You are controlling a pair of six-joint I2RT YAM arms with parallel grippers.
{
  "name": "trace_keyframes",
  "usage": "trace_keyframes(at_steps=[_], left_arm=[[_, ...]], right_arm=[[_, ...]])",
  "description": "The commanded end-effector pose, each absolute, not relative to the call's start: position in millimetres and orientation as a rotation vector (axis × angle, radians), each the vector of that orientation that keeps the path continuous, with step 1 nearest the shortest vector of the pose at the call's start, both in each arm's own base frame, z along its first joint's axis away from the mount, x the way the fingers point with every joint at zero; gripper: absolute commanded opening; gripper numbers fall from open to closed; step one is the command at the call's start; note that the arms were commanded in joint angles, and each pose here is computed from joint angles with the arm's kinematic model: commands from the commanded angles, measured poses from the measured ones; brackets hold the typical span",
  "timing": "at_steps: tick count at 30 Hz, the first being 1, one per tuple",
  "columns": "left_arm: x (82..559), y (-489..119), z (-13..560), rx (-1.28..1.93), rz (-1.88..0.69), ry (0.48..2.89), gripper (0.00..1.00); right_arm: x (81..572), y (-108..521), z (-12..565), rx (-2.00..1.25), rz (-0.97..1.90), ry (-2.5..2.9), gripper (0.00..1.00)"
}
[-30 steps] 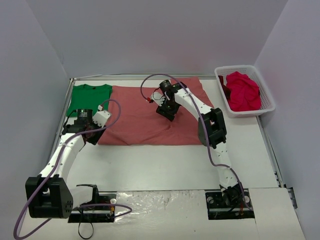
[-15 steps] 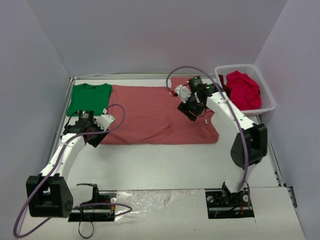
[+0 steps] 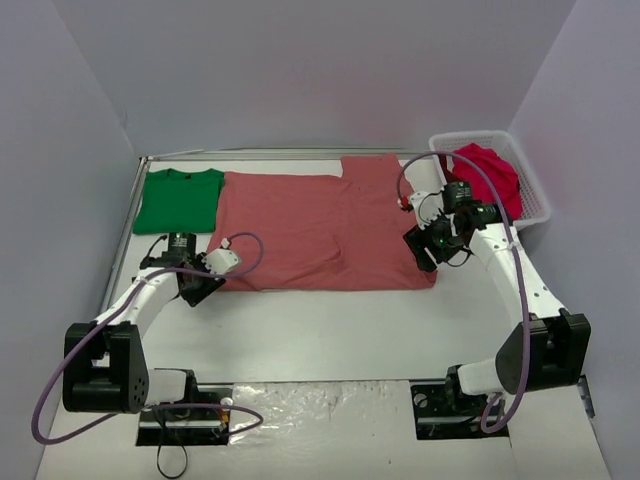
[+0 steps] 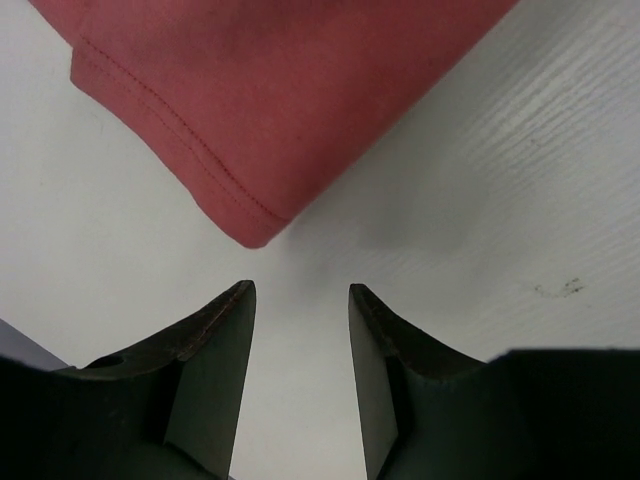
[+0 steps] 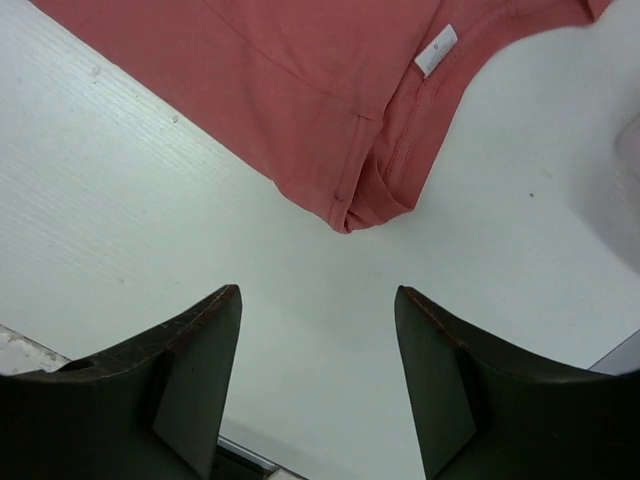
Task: Fold and stack the t-shirts
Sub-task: Fold the flattened tshirt in 1/3 of the way, then grap the side of the flattened tshirt furthest away from the robot with both arms
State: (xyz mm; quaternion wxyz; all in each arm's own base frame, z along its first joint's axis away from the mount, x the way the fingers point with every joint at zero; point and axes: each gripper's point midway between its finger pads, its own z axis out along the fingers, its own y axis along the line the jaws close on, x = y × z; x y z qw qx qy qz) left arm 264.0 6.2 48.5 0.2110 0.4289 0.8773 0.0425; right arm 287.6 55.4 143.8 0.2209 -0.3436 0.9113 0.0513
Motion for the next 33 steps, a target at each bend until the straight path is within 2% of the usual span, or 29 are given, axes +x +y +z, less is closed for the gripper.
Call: trace_keyframes(at_steps=[1, 14, 17, 18, 19, 27, 33], left_arm=[[286.5, 2.4, 53.4, 1.223, 0.149, 2.342, 0.41], [300.9, 6.6, 32.2, 1.246, 0.170, 2.366, 0.40], [302.6, 6.2, 29.0, 1.247, 0.161, 2.378, 0.26], [303.2, 5.7, 29.1, 1.241, 0.158, 2.380, 0.18], [303.4, 4.7, 28.7, 1.246, 0.150, 2.383, 0.03], [301.3, 0.3, 31.1, 1.247, 0.109, 2.382, 0.02], [303.3, -0.7, 35.4, 1.225, 0.112, 2.377, 0.02]], right_arm=[[279.4, 54.0, 145.0, -0.900, 0.221, 2.511, 0.59], [274.6, 38.8, 147.8, -0.817, 0.227, 2.523, 0.61], [272.0, 34.7, 143.5, -0.814, 0.210, 2.560, 0.63], [271.9, 33.9, 142.2, -0.814, 0.208, 2.570, 0.63], [270.9, 33.1, 137.1, -0.814, 0.213, 2.597, 0.63], [255.2, 25.4, 110.4, -0.900, 0.214, 2.746, 0.61], [237.8, 19.7, 92.5, -1.001, 0.243, 2.853, 0.53]])
